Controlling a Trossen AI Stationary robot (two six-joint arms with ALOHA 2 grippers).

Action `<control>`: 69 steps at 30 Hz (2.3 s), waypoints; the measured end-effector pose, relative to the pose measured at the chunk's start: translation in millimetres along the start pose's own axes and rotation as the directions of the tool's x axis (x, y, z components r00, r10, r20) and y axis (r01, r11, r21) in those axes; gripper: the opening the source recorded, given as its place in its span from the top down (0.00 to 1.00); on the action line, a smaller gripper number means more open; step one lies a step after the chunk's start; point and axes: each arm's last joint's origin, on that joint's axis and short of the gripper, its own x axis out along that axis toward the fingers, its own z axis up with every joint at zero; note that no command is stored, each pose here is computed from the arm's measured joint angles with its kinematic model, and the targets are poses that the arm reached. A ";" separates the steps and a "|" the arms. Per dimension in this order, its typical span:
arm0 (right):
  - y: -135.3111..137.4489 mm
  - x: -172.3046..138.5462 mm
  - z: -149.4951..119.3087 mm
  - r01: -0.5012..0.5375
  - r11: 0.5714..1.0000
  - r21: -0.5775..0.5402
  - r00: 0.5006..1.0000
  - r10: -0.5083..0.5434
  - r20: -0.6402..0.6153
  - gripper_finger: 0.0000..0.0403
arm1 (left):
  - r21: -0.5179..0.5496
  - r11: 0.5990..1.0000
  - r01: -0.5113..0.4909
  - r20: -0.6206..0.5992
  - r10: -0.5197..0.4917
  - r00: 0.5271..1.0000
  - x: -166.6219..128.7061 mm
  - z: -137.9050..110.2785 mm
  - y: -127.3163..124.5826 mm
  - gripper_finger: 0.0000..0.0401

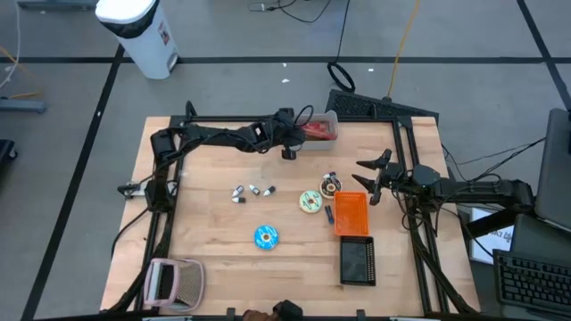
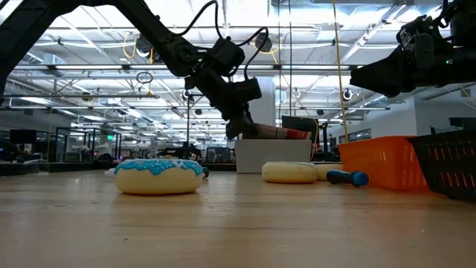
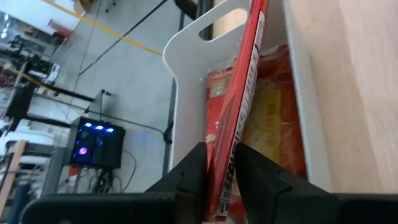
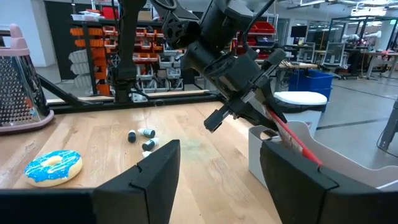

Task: Pick & Place Food Item
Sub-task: Stack the popcorn bag into the gray bin, then put the black food coloring bottle into the orange bin

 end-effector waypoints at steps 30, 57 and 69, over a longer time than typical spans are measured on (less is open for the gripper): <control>0.0 0.0 0.0 0.000 1.000 0.000 1.000 0.000 0.000 0.48 | -0.230 0.973 -0.035 -0.029 0.029 0.999 -1.9 4.3 -4.7 0.78; 0.0 0.0 0.0 0.000 1.000 0.000 1.000 0.000 0.000 0.48 | -0.408 0.908 -0.091 0.115 0.150 0.982 -57.7 51.6 16.3 0.23; 0.0 0.0 0.0 0.000 1.000 0.000 1.000 0.000 0.000 0.48 | -0.471 0.880 0.066 0.222 0.046 0.974 -185.1 86.9 31.8 0.24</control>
